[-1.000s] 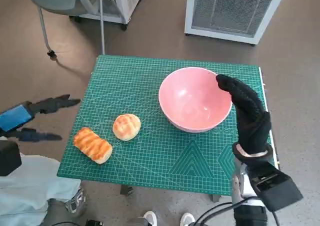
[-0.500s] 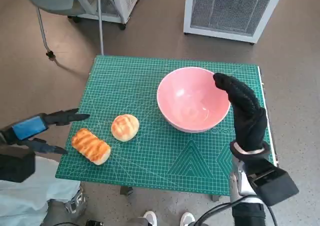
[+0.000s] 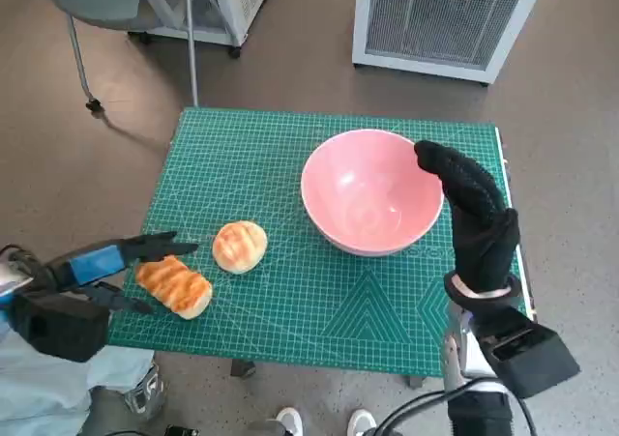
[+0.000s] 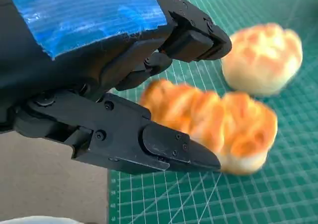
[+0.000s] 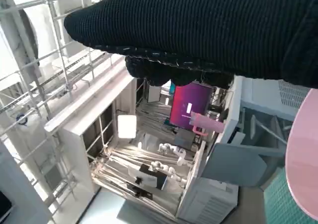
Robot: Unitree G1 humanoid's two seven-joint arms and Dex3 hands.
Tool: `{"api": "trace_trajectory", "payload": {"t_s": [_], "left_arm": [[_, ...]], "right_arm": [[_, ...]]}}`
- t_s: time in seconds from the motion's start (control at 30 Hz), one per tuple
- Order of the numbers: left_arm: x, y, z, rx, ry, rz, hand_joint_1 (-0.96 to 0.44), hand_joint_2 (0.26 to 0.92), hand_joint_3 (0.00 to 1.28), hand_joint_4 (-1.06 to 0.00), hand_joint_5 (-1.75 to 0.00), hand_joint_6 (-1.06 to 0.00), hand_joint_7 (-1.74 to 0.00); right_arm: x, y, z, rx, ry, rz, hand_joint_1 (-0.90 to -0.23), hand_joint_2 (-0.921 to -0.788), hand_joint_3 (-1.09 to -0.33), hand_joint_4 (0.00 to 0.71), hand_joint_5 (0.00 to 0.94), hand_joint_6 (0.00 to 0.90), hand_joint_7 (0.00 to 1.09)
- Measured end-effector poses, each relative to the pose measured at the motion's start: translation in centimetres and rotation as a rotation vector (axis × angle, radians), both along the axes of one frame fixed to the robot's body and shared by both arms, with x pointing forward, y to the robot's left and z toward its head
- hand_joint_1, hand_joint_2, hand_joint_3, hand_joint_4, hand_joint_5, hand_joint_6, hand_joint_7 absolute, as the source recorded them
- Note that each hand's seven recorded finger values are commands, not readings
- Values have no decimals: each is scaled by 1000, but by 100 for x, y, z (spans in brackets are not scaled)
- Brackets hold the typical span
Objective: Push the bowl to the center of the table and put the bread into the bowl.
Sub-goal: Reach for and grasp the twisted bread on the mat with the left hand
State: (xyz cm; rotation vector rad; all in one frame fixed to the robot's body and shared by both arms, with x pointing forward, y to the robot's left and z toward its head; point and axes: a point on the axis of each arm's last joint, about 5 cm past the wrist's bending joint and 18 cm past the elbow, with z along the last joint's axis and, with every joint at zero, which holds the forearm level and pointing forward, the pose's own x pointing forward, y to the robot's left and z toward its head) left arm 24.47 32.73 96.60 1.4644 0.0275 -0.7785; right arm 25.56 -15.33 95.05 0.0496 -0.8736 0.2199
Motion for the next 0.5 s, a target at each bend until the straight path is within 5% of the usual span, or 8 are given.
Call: {"api": "trace_trajectory", "payload": {"t_s": [0.5], "left_arm": [[162, -132, -125, 84, 7, -10, -81, 840, 20, -361, -85, -435, -53]], "right_arm": [[-39, -15, 40, 3, -2, 2, -542, -921, -854, 280, 24, -1, 662]]}}
